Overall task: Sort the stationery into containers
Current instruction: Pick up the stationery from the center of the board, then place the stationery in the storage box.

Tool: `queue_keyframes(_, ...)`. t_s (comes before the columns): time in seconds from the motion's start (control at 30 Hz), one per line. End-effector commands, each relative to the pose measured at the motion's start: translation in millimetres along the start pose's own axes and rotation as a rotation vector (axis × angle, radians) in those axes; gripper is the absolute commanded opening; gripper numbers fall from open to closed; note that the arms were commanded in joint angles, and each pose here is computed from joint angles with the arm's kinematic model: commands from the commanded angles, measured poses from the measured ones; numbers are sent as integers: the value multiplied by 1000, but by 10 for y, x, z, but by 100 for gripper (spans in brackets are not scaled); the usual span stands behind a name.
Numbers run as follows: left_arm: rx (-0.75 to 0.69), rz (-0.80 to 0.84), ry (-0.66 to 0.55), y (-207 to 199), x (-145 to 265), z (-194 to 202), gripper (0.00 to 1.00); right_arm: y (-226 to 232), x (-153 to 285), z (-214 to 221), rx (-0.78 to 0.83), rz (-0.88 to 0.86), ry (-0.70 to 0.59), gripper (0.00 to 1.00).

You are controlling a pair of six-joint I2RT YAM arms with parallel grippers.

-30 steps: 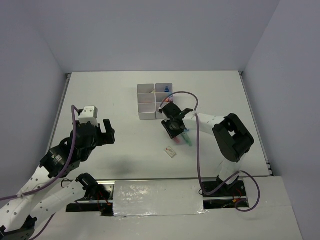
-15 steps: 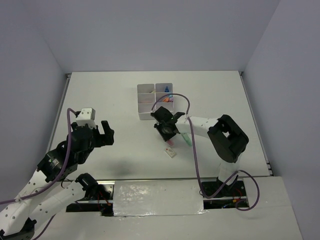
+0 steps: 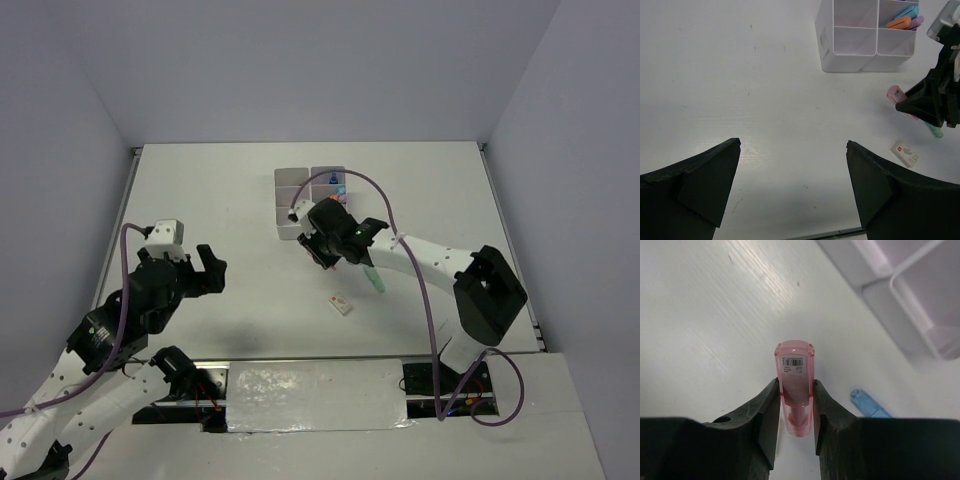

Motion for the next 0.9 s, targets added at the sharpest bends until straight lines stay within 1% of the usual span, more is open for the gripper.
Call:
queue_keyframes(0.0, 3, 42, -50, -63, 13, -103, 99, 77, 245, -608, 210, -61, -179, 0)
queue_keyframes(0.03, 2, 44, -51, -63, 15, -104, 99, 84, 281, -749, 247, -64, -216, 0)
queue_keyframes(0.1, 1, 56, -49, -79, 10, -96, 99, 63, 200, -846, 337, -61, -216, 0)
queue_keyframes(0.13, 2, 54, -49, -75, 8, -97, 99, 25, 241, -1013, 363, -44, -236, 0)
queue_keyframes(0.17, 2, 58, -49, -80, 5, -96, 99, -12, 201, -1058, 391, -28, -227, 0)
queue_keyframes(0.2, -2, 66, -46, -96, 1, -90, 99, -119, 65, -1049, 433, 23, -183, 0)
queue_keyframes(0.23, -3, 72, -46, -102, 1, -90, 99, -170, 107, -1216, 451, 51, -192, 0)
queue_keyframes(0.27, -9, 77, -43, -109, -1, -83, 99, -211, -29, -1200, 470, 66, -157, 0)
queue_keyframes(0.33, -9, 90, -44, -129, 3, -89, 99, -291, -19, -1368, 520, 102, -151, 0)
queue_keyframes(0.37, -12, 93, -44, -133, 0, -88, 99, -297, -148, -1340, 536, 99, -121, 0)
queue_keyframes(0.4, -15, 96, -43, -135, -2, -80, 99, -313, -189, -1362, 557, 104, -110, 0)
queue_keyframes(0.43, -13, 104, -44, -146, 0, -87, 99, -347, -180, -1431, 563, 122, -108, 0)
queue_keyframes(0.47, -16, 107, -46, -147, 3, -91, 99, -373, -295, -1397, 571, 135, -85, 1)
queue_keyframes(0.57, -17, 110, -51, -142, 3, -99, 99, -503, -419, -1406, 594, 209, -56, 2)
queue_keyframes(0.7, -17, 114, -52, -144, -11, -104, 99, -563, -503, -1405, 607, 237, -56, 2)
queue_keyframes(0.8, -21, 120, -51, -151, -19, -110, 99, -579, -570, -1378, 601, 227, -49, 9)
queue_keyframes(0.87, -26, 137, -50, -179, -18, -109, 99, -568, -605, -1365, 604, 225, -48, 11)
Point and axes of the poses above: each gripper's point midway between its finger pads, its own x axis back along the fingers, its own y axis along the line the jaws close on, z = x × y, the point moved 1 cm from there along x, back along the fingers, and after that the axes turned 2 degrees about x, right-handed, at the moved point
